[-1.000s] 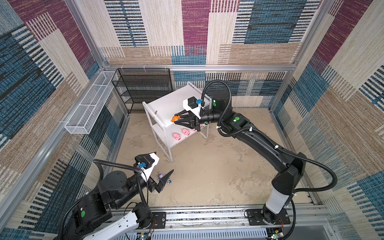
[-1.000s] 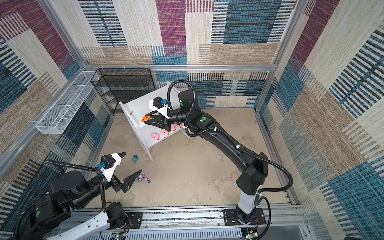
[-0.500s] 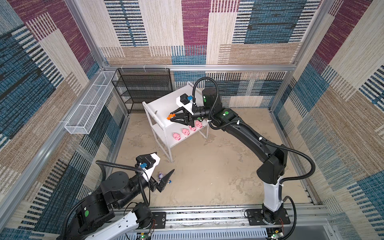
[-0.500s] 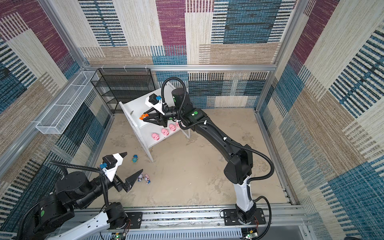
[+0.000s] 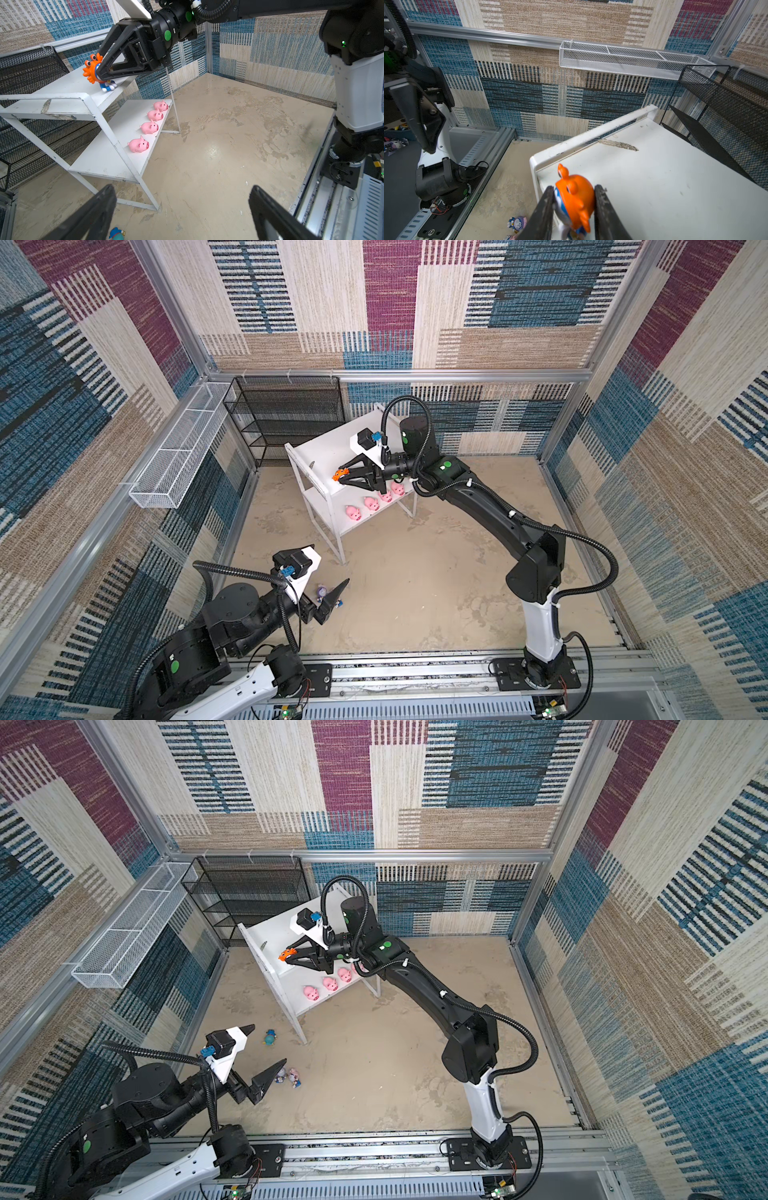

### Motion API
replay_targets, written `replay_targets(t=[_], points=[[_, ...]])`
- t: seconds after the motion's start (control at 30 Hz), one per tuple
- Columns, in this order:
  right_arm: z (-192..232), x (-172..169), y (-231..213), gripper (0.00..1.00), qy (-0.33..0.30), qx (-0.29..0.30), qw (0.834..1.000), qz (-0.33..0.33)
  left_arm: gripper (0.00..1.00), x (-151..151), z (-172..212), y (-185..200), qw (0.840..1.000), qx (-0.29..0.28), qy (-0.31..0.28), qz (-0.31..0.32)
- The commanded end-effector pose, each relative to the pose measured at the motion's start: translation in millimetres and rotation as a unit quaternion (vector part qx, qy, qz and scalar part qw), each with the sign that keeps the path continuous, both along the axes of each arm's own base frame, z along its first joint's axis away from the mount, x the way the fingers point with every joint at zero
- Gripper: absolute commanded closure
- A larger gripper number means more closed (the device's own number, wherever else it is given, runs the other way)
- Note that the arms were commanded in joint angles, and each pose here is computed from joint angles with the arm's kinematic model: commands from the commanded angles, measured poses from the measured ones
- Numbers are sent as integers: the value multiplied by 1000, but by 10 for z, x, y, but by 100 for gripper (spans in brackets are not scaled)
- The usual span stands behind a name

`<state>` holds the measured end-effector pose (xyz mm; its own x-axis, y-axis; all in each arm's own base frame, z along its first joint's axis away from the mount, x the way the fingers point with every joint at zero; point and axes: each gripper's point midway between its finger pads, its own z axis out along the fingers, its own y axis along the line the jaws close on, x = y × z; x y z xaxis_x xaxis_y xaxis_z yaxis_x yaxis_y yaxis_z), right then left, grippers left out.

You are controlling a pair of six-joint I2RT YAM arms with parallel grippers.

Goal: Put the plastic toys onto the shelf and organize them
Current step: 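Lower the crab figurine onto the top shelf with the right gripper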

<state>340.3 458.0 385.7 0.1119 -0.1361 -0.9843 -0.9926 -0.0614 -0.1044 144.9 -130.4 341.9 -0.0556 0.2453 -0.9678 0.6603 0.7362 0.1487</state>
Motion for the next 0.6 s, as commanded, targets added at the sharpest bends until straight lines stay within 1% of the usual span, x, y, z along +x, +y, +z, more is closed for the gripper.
replay_targets(t=[0.0, 0.57], points=[[27, 9, 2, 71, 0, 6, 1000, 5, 1, 13, 95, -2, 1000, -16, -12, 3], [-11, 149, 5, 70, 5, 7, 1000, 4, 1, 21, 88, 0, 1000, -14, -15, 5]])
